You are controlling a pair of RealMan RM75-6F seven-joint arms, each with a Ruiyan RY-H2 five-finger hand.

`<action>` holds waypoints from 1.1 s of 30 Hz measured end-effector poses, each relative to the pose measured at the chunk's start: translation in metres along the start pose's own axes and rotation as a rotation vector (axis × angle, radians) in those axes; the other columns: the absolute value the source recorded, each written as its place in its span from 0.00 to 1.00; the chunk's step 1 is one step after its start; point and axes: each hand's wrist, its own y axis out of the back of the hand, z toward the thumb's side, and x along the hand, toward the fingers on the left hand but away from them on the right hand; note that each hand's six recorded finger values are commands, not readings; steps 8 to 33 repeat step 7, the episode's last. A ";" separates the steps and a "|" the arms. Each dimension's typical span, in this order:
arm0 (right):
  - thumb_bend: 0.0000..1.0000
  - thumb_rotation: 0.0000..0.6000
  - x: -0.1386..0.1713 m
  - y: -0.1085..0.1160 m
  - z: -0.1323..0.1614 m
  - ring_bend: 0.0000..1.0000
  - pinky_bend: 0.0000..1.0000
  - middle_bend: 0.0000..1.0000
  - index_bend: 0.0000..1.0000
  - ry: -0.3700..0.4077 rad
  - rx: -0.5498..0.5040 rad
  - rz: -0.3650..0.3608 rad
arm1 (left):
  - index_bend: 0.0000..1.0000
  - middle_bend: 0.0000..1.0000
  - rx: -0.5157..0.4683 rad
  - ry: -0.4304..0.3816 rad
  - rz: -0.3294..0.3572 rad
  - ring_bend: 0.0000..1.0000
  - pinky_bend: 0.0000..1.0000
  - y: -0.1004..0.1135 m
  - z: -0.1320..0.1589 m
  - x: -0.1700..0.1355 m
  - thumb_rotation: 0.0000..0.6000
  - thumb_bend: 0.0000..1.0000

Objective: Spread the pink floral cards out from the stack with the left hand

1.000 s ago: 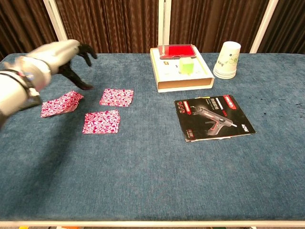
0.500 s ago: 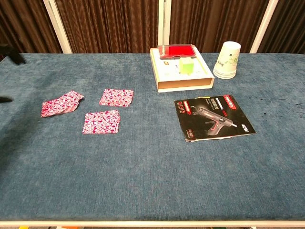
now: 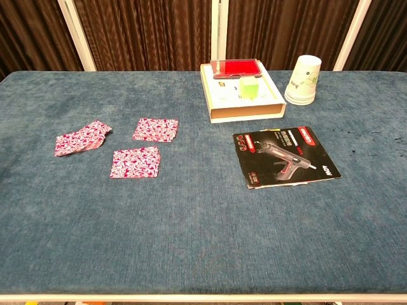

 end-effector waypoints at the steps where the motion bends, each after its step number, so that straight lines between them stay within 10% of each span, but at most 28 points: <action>1: 0.27 1.00 0.000 0.001 0.000 0.00 0.00 0.00 0.00 0.000 0.001 -0.003 | 0.22 0.23 -0.002 0.006 0.000 0.08 0.09 -0.001 -0.004 -0.004 1.00 0.09; 33: 0.27 1.00 0.001 -0.001 0.002 0.00 0.00 0.00 0.00 0.003 0.007 -0.001 | 0.19 0.24 -0.002 0.008 -0.001 0.08 0.09 -0.004 -0.010 -0.015 1.00 0.09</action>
